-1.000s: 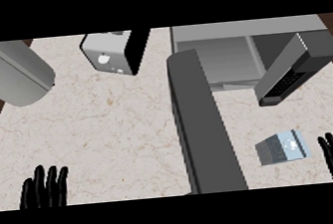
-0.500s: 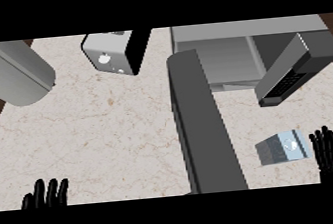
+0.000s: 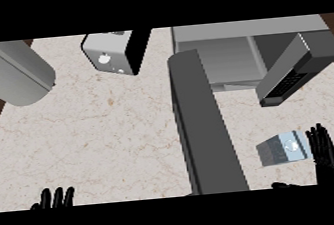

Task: Pick up the milk, place it into the microwave and close the microwave

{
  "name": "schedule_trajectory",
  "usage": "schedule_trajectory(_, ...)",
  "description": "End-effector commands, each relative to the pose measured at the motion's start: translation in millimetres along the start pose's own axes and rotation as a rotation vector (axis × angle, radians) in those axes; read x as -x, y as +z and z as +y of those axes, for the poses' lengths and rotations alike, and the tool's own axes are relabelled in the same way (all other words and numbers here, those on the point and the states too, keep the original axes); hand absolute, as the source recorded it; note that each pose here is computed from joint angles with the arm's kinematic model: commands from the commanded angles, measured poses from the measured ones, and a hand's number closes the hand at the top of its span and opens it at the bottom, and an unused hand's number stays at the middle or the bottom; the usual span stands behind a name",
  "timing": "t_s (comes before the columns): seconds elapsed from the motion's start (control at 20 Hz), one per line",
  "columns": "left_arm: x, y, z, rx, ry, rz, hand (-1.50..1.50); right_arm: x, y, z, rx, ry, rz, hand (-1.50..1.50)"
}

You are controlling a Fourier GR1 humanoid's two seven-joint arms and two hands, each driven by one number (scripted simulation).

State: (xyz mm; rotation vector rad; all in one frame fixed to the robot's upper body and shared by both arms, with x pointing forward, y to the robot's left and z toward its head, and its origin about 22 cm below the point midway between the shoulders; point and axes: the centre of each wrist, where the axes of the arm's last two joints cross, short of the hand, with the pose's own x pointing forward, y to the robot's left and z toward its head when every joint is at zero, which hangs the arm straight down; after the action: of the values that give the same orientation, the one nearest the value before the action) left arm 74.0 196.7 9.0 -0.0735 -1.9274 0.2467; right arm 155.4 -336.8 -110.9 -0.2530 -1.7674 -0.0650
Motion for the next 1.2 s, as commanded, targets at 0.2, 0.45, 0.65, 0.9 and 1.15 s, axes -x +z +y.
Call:
schedule_trajectory(0.2, -8.8, -5.0, 10.3, 0.005, -0.015, 0.017, -1.50, 25.9, 10.5, -2.7, -0.005, 0.015, 0.001, -1.50)
schedule_trajectory(0.45, -11.8, 11.8, 12.8, 0.003, -0.001, 0.009, -1.50, 39.7, 9.0, 13.9, -0.023, 0.007, -0.023, -1.50)
schedule_trajectory(0.65, -3.4, 21.8, 10.6, -0.003, -0.010, -0.003, -1.50, 43.5, 1.9, 4.0, -0.053, -0.011, -0.057, -1.50)
schedule_trajectory(0.9, -0.3, -3.8, -1.6, 0.006, 0.002, 0.022, -1.50, 52.3, -4.7, 26.0, -0.081, -0.046, -0.042, -1.50)
schedule_trajectory(1.15, -15.3, -1.2, 21.5, 0.011, -0.005, -0.003, -1.50, 43.0, -37.4, 43.4, -0.063, -0.066, -0.031, -1.50)
